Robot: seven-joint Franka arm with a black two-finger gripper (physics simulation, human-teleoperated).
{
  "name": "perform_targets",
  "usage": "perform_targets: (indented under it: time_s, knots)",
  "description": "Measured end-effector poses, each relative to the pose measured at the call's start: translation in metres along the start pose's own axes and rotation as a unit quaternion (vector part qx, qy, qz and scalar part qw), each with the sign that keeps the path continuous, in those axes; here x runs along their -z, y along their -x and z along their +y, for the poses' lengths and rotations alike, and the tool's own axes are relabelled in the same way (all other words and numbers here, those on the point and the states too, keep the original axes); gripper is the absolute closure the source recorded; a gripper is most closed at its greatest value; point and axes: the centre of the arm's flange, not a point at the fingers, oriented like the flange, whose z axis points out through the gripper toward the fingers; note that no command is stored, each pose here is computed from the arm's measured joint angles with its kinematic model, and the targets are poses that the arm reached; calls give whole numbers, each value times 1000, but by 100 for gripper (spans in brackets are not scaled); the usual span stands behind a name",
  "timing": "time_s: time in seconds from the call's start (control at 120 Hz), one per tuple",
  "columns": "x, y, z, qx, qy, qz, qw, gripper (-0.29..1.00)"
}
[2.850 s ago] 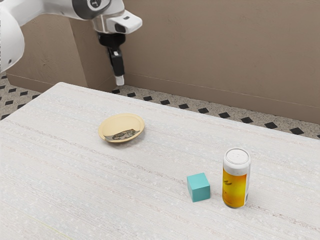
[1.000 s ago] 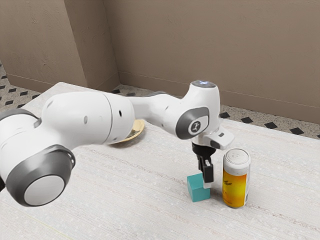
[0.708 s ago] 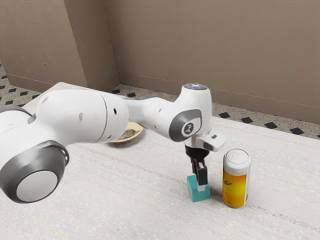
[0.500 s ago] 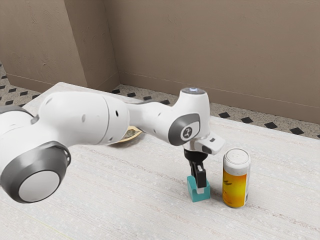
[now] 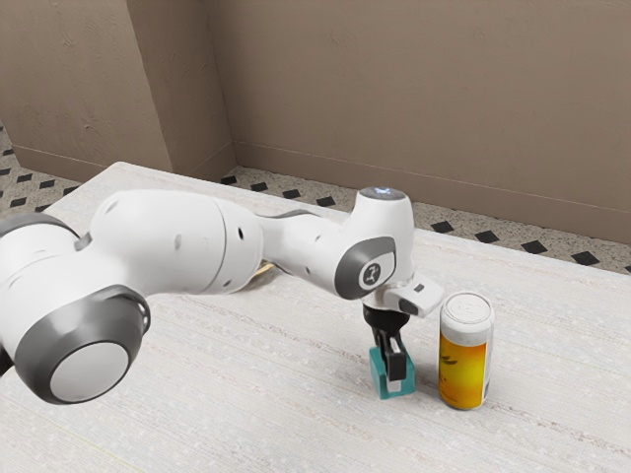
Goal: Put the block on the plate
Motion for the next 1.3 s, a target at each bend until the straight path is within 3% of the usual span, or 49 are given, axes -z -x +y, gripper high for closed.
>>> perform_targets:
  time_s: [0.117,0.458,0.658,0.808,1.3]
  knots:
    - [-2,1,-1,3,0,0,1000,30]
    - [6,6,-1,10,-2,3,1000,34]
    - [36,14,1,13,-5,17,1000,34]
    - [93,28,-6,20,-17,46,999,33]
    - [163,170,-154,141,-53,39,988,33]
